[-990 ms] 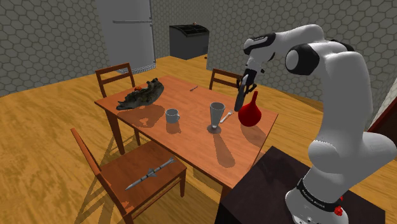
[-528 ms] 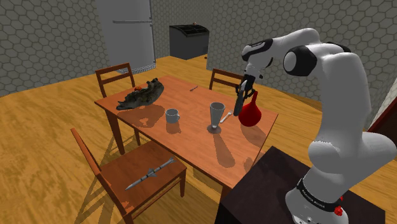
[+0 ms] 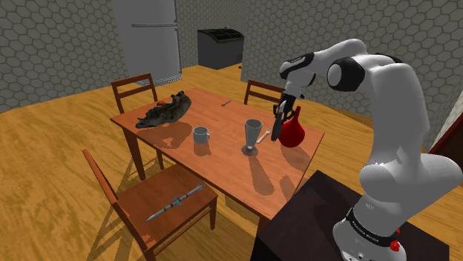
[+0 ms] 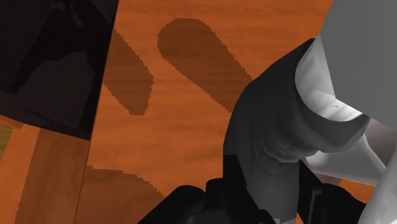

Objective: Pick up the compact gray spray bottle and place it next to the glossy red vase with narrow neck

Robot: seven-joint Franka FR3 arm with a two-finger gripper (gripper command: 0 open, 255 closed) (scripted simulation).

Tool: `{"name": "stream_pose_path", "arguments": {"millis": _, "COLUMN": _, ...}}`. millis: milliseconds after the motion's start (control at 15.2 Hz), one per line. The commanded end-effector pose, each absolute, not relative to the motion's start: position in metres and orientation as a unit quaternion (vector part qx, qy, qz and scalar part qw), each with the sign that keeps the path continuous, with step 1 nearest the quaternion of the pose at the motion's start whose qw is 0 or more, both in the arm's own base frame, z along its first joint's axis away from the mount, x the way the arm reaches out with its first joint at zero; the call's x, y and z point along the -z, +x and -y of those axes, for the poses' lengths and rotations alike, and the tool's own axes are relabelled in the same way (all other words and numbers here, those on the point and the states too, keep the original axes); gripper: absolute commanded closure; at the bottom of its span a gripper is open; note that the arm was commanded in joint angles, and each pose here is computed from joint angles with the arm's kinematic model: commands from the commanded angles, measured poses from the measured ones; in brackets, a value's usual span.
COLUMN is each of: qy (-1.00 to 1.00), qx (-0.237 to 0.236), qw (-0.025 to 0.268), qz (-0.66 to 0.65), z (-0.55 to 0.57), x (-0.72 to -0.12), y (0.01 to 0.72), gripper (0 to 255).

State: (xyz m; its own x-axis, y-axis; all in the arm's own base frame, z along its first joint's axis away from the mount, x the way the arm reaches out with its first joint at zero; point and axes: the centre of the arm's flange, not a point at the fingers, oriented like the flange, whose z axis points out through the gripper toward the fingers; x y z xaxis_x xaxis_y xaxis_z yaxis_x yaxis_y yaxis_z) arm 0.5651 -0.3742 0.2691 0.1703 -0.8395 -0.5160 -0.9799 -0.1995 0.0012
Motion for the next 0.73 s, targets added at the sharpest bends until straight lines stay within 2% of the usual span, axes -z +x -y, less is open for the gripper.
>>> {"name": "stream_pose_path", "arguments": {"millis": 0, "qy": -0.746, "qx": -0.207, "qw": 0.169, "qz": -0.61, "z": 0.374, "x": -0.258, "y": 0.565, "gripper": 255}}
{"name": "stream_pose_path", "arguments": {"millis": 660, "qy": -0.746, "qx": -0.207, "qw": 0.169, "qz": -0.61, "z": 0.374, "x": -0.205, "y": 0.565, "gripper": 255}}
